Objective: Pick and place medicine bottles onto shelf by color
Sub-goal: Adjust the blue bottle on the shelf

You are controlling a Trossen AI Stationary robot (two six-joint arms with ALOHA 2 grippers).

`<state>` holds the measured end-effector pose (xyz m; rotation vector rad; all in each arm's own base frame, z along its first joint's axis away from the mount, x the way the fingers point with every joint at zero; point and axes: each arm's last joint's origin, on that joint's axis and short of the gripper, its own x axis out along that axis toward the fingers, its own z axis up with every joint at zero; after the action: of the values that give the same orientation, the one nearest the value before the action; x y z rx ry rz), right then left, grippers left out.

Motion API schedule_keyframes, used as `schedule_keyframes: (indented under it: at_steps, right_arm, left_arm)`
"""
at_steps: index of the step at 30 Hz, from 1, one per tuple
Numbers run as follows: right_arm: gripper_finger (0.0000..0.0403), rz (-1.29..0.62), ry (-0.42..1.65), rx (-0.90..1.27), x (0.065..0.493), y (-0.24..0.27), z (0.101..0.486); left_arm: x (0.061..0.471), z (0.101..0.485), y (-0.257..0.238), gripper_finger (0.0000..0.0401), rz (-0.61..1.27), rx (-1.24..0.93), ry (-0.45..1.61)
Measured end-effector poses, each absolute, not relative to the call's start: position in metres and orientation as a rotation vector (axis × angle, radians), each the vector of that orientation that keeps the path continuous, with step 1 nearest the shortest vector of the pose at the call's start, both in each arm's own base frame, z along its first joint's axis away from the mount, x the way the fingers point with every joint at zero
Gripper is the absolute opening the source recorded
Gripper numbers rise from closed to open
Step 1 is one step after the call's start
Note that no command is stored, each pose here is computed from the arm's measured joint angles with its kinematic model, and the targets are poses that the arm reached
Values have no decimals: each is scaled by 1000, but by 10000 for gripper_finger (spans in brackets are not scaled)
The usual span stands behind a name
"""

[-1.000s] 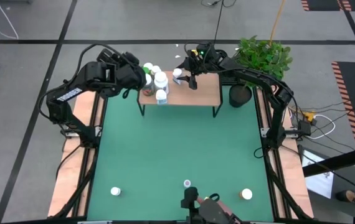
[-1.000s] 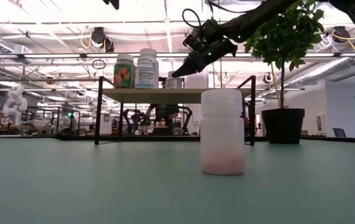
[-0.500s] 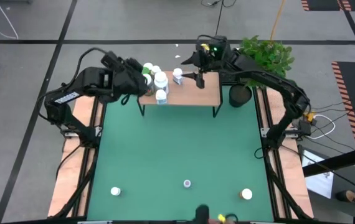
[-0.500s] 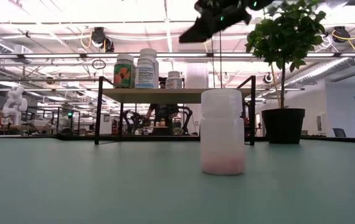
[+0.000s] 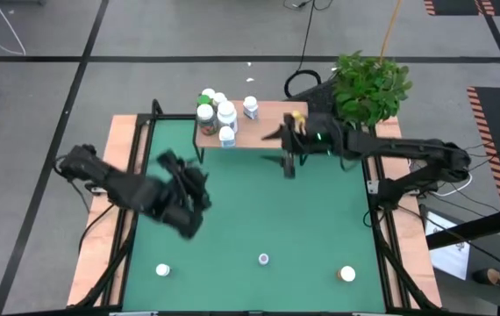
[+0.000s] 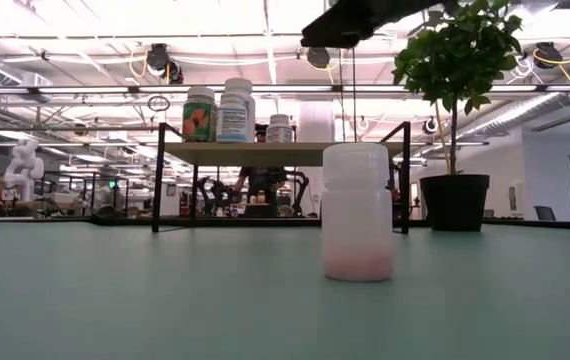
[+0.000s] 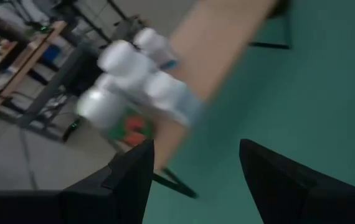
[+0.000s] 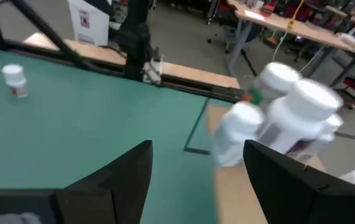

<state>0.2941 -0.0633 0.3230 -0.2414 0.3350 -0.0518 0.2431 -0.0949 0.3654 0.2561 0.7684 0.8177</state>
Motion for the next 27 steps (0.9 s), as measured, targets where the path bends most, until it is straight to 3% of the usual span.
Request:
schedule_keyframes:
  at_steps: [6, 13, 18, 27]
  right_arm:
    - [247, -130, 347, -299, 282, -26, 273]
    - [247, -189, 306, -294, 276, -2, 234]
    - [243, -202, 294, -289, 270, 11, 222]
    - [217, -187, 354, -319, 262, 19, 206]
  left_arm:
    - [249, 286, -118, 237, 765, 273, 730]
    - [271, 220, -79, 236, 793, 358, 742]
    - [285, 203, -39, 236, 825, 401, 763]
    - [302, 205, 0, 236, 775, 371, 750]
